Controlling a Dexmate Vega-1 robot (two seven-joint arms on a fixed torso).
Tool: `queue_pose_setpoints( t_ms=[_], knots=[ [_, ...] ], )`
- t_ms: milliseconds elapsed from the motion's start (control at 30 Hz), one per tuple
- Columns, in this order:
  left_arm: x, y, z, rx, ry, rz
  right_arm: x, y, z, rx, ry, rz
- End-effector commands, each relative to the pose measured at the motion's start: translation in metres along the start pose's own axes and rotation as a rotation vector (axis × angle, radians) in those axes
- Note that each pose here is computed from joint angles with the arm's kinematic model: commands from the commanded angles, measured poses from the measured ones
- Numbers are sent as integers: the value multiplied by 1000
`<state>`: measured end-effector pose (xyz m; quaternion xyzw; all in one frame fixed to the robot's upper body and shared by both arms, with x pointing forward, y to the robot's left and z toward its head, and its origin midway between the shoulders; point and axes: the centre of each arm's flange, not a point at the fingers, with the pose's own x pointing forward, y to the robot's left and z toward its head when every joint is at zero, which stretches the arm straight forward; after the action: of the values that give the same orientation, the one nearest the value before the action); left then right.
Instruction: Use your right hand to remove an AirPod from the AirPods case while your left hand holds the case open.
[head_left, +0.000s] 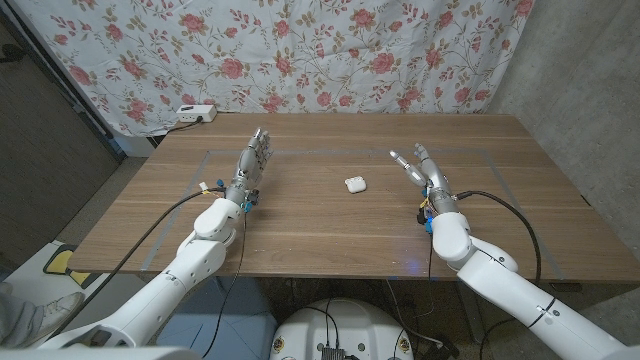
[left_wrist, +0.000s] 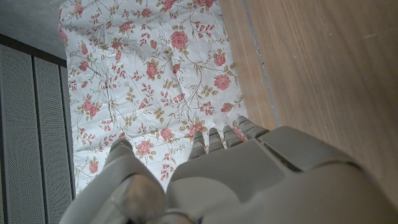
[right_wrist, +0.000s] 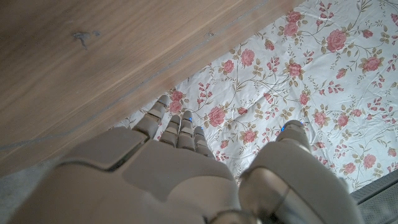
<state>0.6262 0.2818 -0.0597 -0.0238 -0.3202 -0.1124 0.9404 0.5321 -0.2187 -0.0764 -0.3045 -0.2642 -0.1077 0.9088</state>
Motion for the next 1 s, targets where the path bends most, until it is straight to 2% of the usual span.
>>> queue_pose_setpoints(
  t_ms=[33, 233, 1000],
  knots=[
    [2, 2, 0, -1, -1, -2, -7, 5, 9, -79, -9, -2],
    [4, 2, -2, -2, 6, -7, -5, 9, 15, -135, -2, 46],
    [6, 2, -6, -13, 3, -3, -11, 24, 32, -266, -10, 19]
  ],
)
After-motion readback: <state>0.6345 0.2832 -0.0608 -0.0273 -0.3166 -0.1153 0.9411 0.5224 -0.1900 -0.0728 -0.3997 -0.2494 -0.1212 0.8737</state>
